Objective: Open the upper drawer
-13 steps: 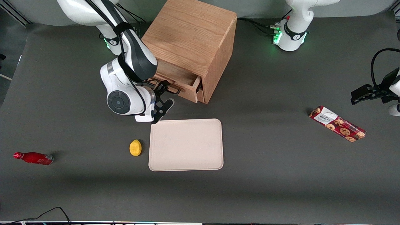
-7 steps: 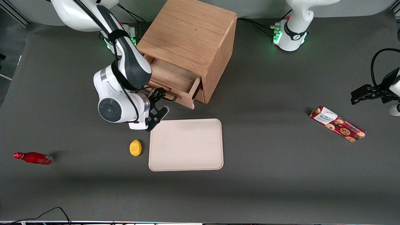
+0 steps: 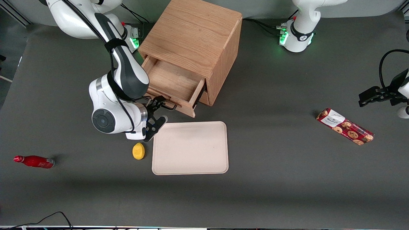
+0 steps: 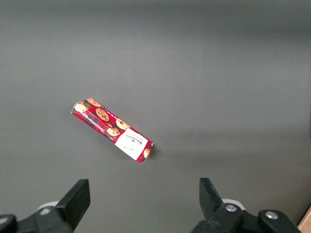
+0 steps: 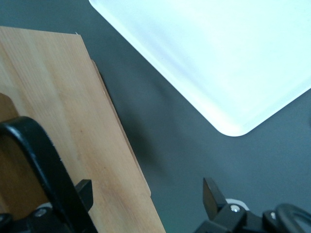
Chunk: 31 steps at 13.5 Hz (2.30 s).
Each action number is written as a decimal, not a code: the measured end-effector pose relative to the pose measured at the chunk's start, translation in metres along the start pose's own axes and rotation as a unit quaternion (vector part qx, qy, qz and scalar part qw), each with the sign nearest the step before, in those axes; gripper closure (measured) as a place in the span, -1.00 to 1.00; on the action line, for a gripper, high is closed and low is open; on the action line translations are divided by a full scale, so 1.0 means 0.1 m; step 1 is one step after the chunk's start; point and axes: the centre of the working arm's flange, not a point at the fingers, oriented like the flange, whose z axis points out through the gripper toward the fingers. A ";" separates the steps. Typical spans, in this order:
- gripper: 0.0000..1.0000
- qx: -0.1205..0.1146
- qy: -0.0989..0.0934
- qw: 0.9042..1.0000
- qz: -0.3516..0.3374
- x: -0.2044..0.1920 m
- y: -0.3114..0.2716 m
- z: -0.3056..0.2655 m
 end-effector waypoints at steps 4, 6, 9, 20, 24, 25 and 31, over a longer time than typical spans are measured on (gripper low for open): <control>-1.00 -0.003 0.007 1.000 0.002 0.02 0.17 -0.06; -1.00 -0.007 0.008 1.000 -0.001 0.04 0.23 -0.08; -1.00 -0.009 0.010 1.000 -0.003 0.04 0.33 -0.12; -1.00 -0.017 0.023 1.000 0.001 -0.04 0.64 -0.27; -1.00 -0.023 0.031 0.999 -0.004 -0.06 0.74 -0.35; -1.00 -0.029 0.029 0.999 -0.008 -0.07 0.77 -0.37; -1.00 -0.039 0.033 0.999 -0.020 -0.20 1.02 -0.47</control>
